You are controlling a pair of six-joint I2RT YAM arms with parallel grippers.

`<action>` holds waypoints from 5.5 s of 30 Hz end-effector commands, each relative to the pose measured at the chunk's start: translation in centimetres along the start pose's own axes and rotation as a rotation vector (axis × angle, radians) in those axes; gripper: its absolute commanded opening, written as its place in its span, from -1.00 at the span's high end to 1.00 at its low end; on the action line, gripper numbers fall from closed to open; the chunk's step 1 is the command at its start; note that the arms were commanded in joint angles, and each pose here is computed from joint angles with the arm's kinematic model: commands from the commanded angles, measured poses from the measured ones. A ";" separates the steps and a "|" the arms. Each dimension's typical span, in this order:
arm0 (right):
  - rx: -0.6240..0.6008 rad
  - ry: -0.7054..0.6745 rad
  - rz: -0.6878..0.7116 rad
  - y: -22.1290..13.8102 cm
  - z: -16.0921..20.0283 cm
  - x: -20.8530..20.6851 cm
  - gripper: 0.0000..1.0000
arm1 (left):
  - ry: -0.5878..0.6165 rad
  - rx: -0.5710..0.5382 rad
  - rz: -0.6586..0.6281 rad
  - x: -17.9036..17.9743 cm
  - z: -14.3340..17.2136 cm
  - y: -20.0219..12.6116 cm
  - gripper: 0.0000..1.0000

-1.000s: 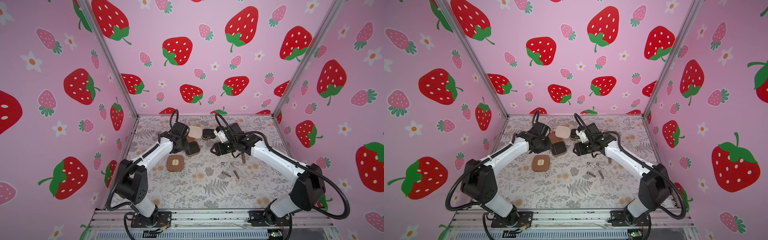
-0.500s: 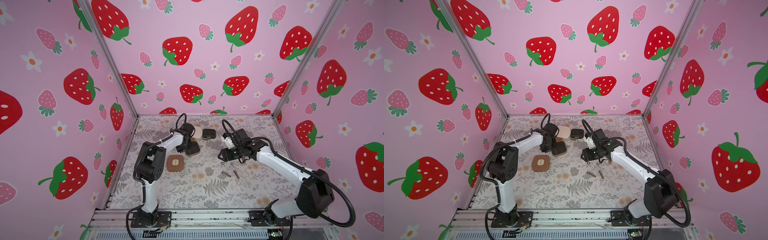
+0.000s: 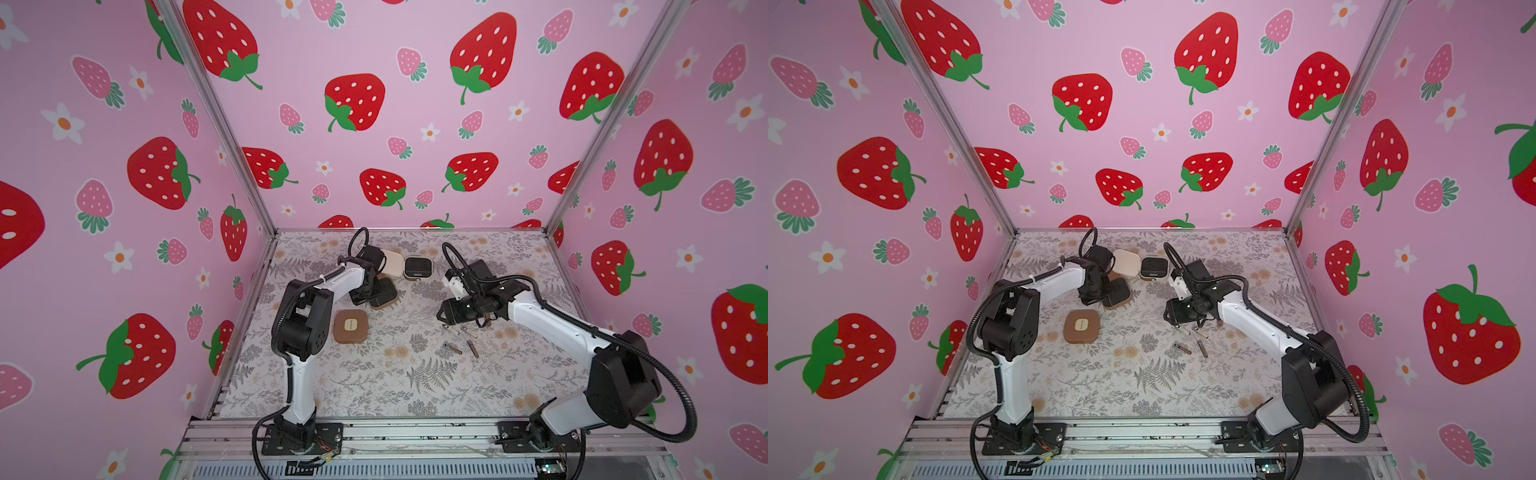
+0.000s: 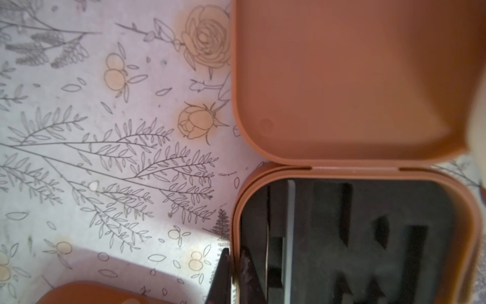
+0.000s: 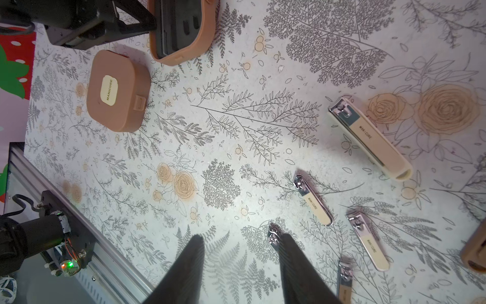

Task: Organize nail clipper sets
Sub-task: Move the storage box to the center of the board, then pick up the nail clipper from the center of the board, then place the nail clipper in the storage box.

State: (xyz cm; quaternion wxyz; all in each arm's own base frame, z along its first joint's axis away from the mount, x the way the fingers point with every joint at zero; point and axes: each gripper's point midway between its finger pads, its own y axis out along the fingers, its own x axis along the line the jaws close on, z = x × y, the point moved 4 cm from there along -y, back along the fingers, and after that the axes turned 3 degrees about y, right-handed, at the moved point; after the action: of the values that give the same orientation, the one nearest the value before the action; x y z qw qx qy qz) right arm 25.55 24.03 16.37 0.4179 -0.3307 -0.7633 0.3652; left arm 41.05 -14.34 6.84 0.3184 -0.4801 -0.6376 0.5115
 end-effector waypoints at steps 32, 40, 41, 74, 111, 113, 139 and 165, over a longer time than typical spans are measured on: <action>0.037 0.090 0.360 -3.2 1.8 -9.7 -0.08 | 0.003 0.185 0.010 -1.0 12.7 -3.8 0.91; 0.057 0.180 0.416 -2.8 0.6 -14.4 -0.12 | 0.038 0.182 0.017 -1.5 12.3 -4.5 0.75; 0.059 0.189 0.418 -2.5 0.5 -14.8 -0.12 | 0.042 0.180 0.019 -1.6 12.1 -4.6 0.61; 0.170 0.274 0.478 3.6 -0.2 -20.1 0.48 | 0.163 -0.037 0.300 -3.8 9.3 -11.4 0.02; 0.130 -0.063 0.269 5.0 -3.5 4.8 0.66 | 0.112 -0.112 0.406 2.9 9.4 -13.5 0.08; 0.132 -0.068 0.251 6.0 -3.8 6.0 0.66 | 0.109 -0.112 0.400 3.3 9.5 -13.5 0.08; 0.247 -0.025 0.206 14.3 -1.9 10.2 0.67 | 0.068 -0.109 0.417 5.7 9.8 -13.6 0.08; 0.357 -0.021 0.281 17.3 1.0 7.8 0.69 | 0.067 -0.070 0.438 5.9 10.3 -12.9 0.08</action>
State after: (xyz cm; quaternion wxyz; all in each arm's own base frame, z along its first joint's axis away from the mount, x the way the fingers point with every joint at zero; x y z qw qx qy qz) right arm 25.83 39.99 7.36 0.4031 -0.3467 -0.6725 0.5149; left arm 26.31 -12.66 16.29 0.1980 -0.6364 -0.5274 0.5270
